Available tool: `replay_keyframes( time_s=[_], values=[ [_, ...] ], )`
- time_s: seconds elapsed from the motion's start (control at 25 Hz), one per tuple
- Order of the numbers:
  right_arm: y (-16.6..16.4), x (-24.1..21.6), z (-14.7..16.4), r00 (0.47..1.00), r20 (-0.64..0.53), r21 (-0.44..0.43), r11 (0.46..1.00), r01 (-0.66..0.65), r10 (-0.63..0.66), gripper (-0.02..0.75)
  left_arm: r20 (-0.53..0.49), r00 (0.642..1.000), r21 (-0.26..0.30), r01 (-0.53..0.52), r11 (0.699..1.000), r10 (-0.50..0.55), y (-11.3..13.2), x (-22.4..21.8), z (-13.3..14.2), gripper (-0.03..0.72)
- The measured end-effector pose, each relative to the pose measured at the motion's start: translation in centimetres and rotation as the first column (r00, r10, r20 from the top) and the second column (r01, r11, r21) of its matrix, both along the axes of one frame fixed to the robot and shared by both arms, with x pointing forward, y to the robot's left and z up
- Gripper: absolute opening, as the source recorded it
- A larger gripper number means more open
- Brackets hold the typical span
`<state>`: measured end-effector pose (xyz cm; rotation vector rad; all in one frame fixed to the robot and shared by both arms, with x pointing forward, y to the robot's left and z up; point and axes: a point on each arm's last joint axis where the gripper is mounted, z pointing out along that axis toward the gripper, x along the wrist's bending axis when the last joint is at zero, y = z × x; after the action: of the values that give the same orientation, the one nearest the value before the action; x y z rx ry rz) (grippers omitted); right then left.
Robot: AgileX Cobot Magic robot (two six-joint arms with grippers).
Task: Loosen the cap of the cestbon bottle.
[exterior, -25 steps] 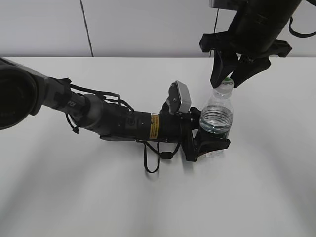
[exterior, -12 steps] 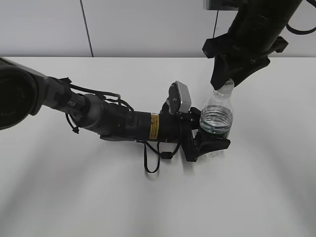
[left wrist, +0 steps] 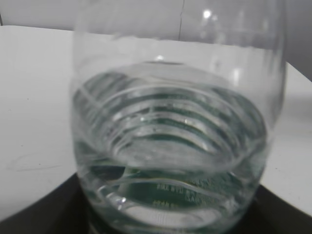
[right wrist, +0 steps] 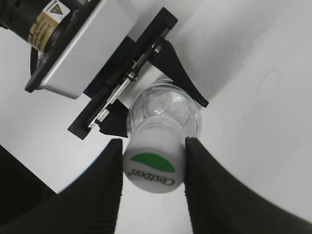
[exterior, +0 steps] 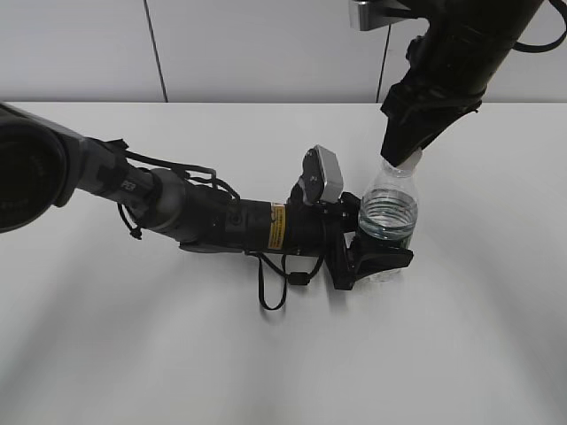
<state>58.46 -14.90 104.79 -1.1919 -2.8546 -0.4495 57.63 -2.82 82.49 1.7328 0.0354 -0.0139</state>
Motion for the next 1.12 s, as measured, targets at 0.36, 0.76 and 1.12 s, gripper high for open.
replay_keyframes(
  time_s=[0.36,0.76,1.12],
  values=[
    [0.0,-0.01,0.0,0.999,0.011,-0.005,0.999,-0.043,0.043,0.299,0.0,1.0,0.0,0.0,1.0,0.0,0.0,0.0,0.0,0.501],
    [0.01,0.02,0.0,0.998,0.017,-0.005,0.999,-0.052,0.053,0.305,0.0,1.0,0.0,0.0,1.0,0.0,0.0,0.0,0.0,0.501],
    [0.02,0.07,0.01,0.999,0.021,-0.003,0.999,-0.044,0.044,0.314,0.0,1.0,0.0,0.0,1.0,0.0,0.0,0.0,0.0,0.501]
  ],
)
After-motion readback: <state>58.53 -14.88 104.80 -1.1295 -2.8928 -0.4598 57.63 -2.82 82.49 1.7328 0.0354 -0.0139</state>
